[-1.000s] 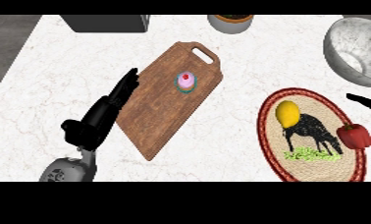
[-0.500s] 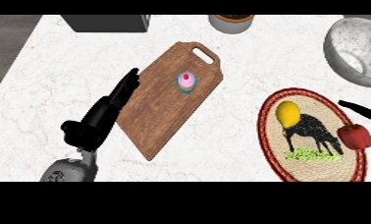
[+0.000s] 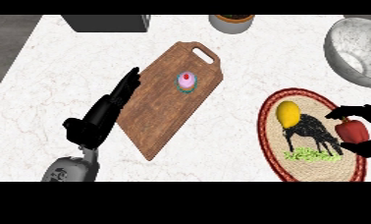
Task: Pick the bell pepper from the placemat and place it in the bowl
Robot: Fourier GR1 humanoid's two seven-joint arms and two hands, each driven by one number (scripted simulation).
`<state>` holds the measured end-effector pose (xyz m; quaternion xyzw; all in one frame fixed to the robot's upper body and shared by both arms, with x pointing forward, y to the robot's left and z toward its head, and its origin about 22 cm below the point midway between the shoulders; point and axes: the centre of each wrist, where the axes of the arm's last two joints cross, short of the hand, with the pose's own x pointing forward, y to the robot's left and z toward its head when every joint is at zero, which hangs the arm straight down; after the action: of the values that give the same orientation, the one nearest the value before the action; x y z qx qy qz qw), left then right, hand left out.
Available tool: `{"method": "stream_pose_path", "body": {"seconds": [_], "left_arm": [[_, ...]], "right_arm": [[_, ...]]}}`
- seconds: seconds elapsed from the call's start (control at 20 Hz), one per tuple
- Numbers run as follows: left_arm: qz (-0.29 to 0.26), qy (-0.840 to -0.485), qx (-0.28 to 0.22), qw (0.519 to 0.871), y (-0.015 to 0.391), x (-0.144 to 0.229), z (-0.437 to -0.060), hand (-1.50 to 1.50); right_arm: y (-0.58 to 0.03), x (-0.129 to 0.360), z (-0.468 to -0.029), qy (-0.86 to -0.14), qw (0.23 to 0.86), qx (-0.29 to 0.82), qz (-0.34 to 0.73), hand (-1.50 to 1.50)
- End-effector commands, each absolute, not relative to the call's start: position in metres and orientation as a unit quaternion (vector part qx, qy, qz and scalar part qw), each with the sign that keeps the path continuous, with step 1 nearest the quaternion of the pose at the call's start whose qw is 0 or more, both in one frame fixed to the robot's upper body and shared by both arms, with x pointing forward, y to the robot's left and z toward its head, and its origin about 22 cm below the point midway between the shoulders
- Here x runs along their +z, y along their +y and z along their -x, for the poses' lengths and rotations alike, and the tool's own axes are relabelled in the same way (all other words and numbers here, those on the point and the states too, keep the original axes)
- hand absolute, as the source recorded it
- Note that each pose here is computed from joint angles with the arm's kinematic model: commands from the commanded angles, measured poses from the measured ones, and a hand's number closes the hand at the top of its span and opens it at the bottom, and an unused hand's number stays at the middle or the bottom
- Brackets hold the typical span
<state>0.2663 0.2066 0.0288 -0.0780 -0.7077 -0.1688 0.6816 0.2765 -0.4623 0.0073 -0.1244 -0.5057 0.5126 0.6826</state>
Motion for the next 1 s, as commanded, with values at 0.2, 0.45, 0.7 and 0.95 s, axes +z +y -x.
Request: {"method": "stream_pose_path", "body": {"seconds": [0.2,0.45,0.7,0.95], "left_arm": [[0.075,-0.707,-0.169,0.683,0.225,0.028,-0.263,0.0],[0.073,-0.711,-0.163,0.68,0.215,0.025,-0.27,0.0],[0.073,-0.707,-0.171,0.683,0.209,0.026,-0.259,0.0],[0.071,-0.704,-0.164,0.687,0.218,0.031,-0.26,0.0]], "right_arm": [[-0.46,0.015,-0.288,-0.543,0.66,0.502,0.135,1.5],[-0.441,0.01,-0.286,-0.546,0.587,0.576,0.159,1.5],[-0.41,0.027,-0.293,-0.522,0.433,0.716,0.168,1.5],[-0.406,0.057,-0.285,-0.555,0.397,0.672,0.287,1.5]]}}
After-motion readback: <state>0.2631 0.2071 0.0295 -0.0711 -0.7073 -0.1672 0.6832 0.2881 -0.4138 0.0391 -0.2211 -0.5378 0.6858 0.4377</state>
